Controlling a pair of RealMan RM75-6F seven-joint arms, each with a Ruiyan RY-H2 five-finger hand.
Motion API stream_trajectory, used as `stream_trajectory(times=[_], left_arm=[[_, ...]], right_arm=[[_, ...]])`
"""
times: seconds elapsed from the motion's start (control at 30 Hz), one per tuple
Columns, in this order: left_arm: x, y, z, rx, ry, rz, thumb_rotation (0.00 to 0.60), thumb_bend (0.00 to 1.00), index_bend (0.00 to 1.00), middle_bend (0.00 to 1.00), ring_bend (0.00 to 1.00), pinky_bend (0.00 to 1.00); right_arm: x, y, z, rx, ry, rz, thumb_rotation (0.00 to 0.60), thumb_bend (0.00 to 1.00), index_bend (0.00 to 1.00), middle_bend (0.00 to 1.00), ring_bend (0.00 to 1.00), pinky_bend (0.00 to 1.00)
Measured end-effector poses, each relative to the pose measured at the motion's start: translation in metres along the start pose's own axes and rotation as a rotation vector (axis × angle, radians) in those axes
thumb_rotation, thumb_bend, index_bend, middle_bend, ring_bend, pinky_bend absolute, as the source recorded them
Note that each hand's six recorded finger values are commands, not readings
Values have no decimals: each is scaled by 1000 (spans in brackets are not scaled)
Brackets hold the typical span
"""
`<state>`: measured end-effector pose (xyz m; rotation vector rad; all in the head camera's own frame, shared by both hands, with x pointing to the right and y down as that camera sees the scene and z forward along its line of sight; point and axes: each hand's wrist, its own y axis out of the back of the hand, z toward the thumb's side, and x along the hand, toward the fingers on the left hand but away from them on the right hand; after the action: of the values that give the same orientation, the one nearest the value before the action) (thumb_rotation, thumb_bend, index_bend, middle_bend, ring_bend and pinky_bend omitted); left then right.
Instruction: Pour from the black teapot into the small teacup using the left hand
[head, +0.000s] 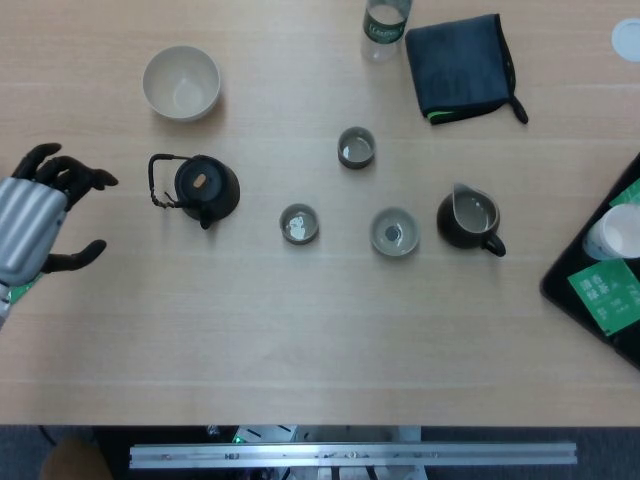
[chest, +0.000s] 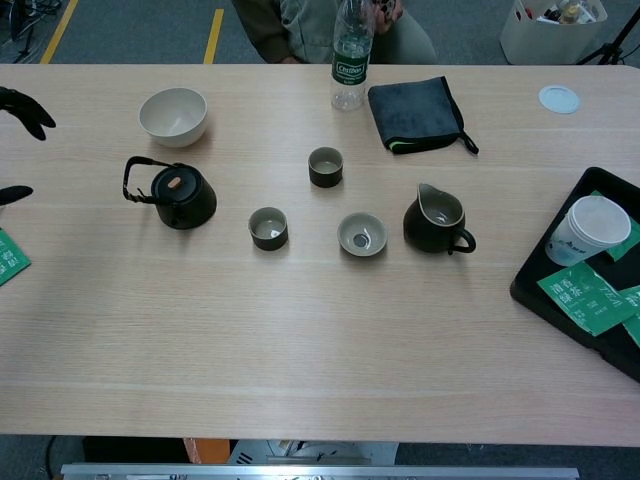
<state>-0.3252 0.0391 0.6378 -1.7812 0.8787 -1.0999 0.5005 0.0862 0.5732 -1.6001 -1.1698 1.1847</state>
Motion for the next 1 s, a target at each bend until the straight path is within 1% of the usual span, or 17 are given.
stream_trajectory(times=[0.17,0.3,0.43,0.6,0.8,0.87,1.0], left_arm=[[32,-16,10,39,-126,-75,600,206,283,349,234,136],[52,-30,17,75,-179,-133,600,206,240,304,203,136],[69,-40,27,88,-210,-170,600,205,219,275,183,136],[87,-46,30,84,-203,-199,600,206,196,252,164,136],[104,-53,28,78,-159,-247,593,206,193,252,162,136],[109,-56,26,78,-139,-266,560,206,193,252,162,136],[119,-61,22,90,-103,-298,448,205,187,252,162,136]], right_arm=[[1,0,-2,2,-11,-1,600,0,358,385,232,231],[1,1,-3,6,-15,0,600,0,359,386,232,231],[1,2,-4,9,-18,-1,600,0,358,386,232,231],[2,3,-5,10,-23,-5,600,0,358,386,232,231],[3,4,-7,7,-32,-8,600,0,358,386,232,231],[3,4,-8,6,-34,-10,600,0,358,386,232,231],[4,5,-11,4,-39,-12,600,0,358,386,232,231]])
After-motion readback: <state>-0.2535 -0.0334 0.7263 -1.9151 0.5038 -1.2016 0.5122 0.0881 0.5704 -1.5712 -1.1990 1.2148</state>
